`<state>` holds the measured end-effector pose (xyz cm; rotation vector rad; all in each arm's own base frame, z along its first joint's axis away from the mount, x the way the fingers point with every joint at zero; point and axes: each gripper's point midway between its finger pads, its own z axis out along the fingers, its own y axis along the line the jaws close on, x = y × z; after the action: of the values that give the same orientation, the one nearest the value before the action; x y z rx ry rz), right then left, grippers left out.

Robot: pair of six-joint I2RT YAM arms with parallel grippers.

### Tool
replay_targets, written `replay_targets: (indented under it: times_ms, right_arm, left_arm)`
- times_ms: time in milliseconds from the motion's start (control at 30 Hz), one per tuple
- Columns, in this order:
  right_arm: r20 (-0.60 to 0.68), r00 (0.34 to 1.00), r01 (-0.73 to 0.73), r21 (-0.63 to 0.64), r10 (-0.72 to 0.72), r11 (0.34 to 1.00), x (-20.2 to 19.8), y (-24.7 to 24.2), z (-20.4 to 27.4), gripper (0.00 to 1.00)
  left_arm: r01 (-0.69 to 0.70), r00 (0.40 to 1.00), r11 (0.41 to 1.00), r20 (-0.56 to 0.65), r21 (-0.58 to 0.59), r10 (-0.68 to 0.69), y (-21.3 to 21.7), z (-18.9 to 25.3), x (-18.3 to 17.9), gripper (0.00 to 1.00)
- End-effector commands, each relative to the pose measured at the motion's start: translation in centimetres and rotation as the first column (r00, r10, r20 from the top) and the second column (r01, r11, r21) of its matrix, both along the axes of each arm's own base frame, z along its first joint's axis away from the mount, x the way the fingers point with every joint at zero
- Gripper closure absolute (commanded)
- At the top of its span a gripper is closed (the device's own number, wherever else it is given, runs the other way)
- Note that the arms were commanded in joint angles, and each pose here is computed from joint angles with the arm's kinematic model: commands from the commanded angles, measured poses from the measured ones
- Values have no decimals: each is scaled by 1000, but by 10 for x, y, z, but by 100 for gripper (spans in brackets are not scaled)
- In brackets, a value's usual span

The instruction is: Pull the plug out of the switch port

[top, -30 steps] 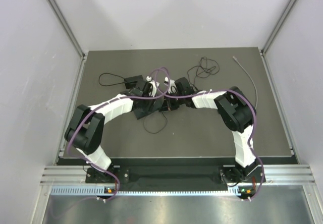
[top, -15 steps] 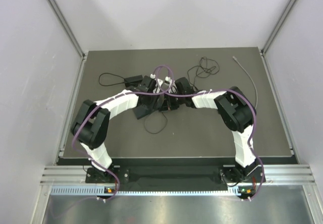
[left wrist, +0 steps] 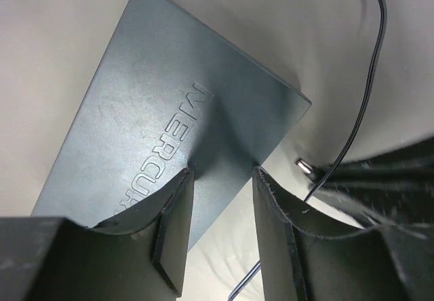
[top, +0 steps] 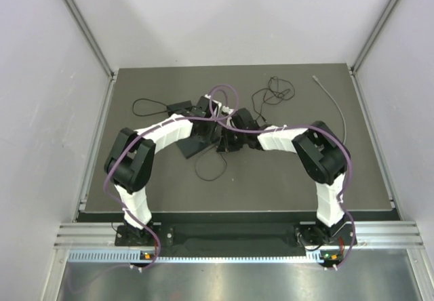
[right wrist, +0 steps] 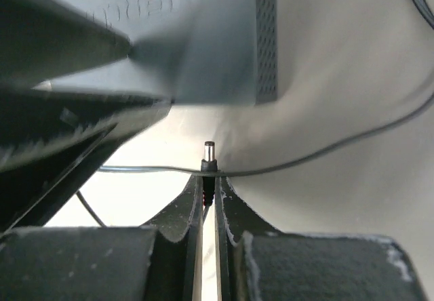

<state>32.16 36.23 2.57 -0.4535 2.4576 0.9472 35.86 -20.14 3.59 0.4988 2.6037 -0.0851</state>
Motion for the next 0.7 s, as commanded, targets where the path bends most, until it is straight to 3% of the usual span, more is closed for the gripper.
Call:
replay_targets:
  times_ms: [0, 200, 300, 667]
  right_arm:
    - [102, 995, 19, -108, -8, 994, -3, -7, 12, 100]
    - [118, 992, -19, -101, 31, 995, -8, -9, 14, 100]
    - [121, 993, -12, -39, 17, 999, -5, -9, 25, 100]
    - [65, 997, 29, 84, -35, 996, -3, -44, 49, 100]
  left_arm:
    - [-54, 973, 973, -208, 226, 103, 55, -81, -44, 56]
    - [-60, 974, 978, -204, 199, 101, 54, -79, -45, 56]
    - [-65, 976, 981, -194, 185, 101, 54, -74, -47, 56]
    - [-106, 990, 992, -89, 75, 112, 56, -16, -60, 53]
